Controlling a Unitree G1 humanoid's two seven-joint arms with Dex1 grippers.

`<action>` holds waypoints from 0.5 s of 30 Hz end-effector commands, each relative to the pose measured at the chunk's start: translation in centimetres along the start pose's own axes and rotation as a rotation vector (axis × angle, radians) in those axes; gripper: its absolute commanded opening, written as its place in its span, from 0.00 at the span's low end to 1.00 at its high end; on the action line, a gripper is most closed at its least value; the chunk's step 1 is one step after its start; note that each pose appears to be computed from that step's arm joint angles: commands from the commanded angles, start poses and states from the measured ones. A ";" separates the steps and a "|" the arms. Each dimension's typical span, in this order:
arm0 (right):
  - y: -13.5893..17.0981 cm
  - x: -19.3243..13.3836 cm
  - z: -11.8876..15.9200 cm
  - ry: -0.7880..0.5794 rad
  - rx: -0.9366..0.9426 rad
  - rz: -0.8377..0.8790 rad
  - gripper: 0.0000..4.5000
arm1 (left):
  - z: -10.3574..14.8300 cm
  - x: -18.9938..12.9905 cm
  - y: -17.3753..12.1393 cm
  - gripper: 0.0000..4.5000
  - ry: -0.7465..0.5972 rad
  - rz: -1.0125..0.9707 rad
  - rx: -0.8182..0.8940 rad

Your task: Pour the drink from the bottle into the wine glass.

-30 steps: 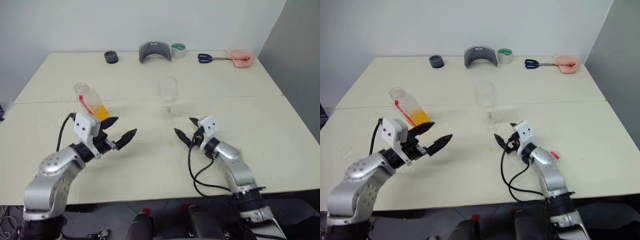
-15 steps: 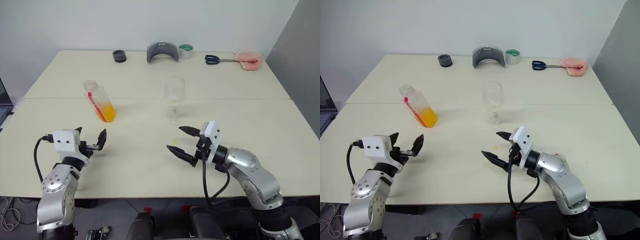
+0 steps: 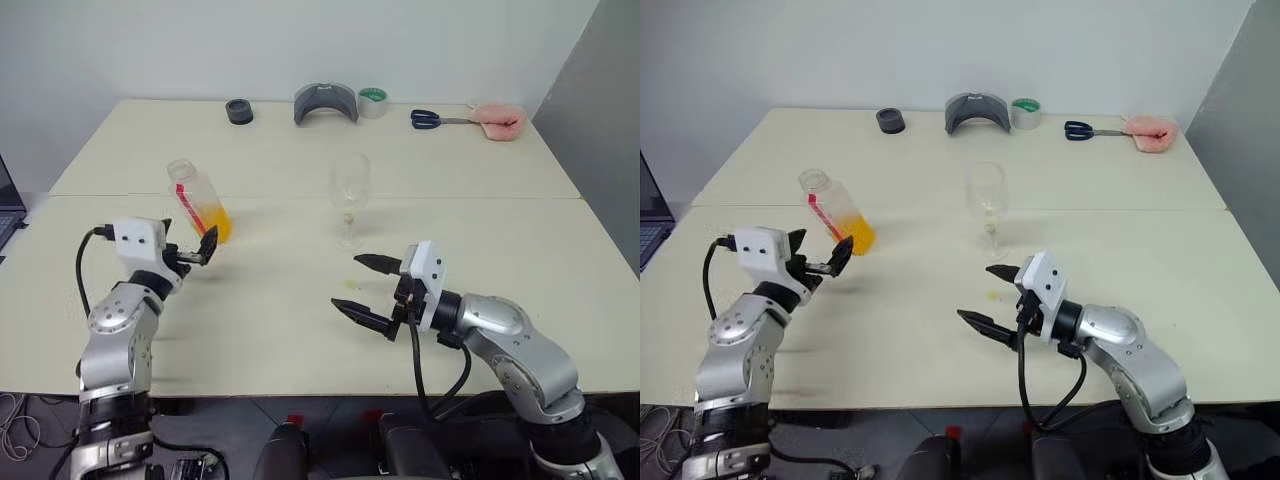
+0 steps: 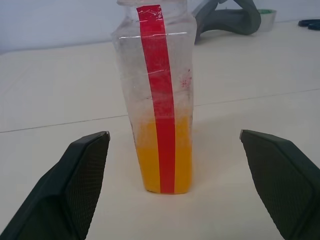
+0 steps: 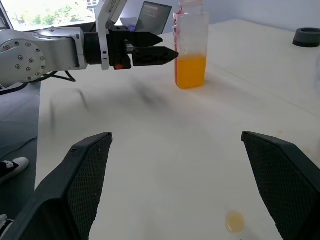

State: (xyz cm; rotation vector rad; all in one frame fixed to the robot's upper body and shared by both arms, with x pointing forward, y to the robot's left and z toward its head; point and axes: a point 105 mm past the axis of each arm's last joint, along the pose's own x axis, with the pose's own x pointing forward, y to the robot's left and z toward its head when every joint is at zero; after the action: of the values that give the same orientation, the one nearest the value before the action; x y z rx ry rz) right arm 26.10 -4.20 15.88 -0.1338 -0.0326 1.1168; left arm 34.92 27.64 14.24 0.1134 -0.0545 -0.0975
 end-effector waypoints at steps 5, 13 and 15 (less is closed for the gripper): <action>0.7 0.3 1.6 -0.044 -0.049 0.026 0.98 | 1.6 1.5 0.7 1.00 -0.034 -0.014 0.041; 0.8 0.6 1.6 -0.044 -0.063 0.029 0.98 | 2.0 2.9 1.0 1.00 -0.039 -0.039 0.046; 0.8 0.6 1.6 -0.042 -0.069 0.033 0.98 | 2.0 3.3 1.2 1.00 -0.040 -0.042 0.044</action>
State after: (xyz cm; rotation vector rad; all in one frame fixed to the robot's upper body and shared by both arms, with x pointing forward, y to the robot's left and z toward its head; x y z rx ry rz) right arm 25.93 -3.52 15.96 -0.1545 -0.0388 1.1349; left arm 37.91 28.07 14.64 0.1183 -0.0375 -0.1360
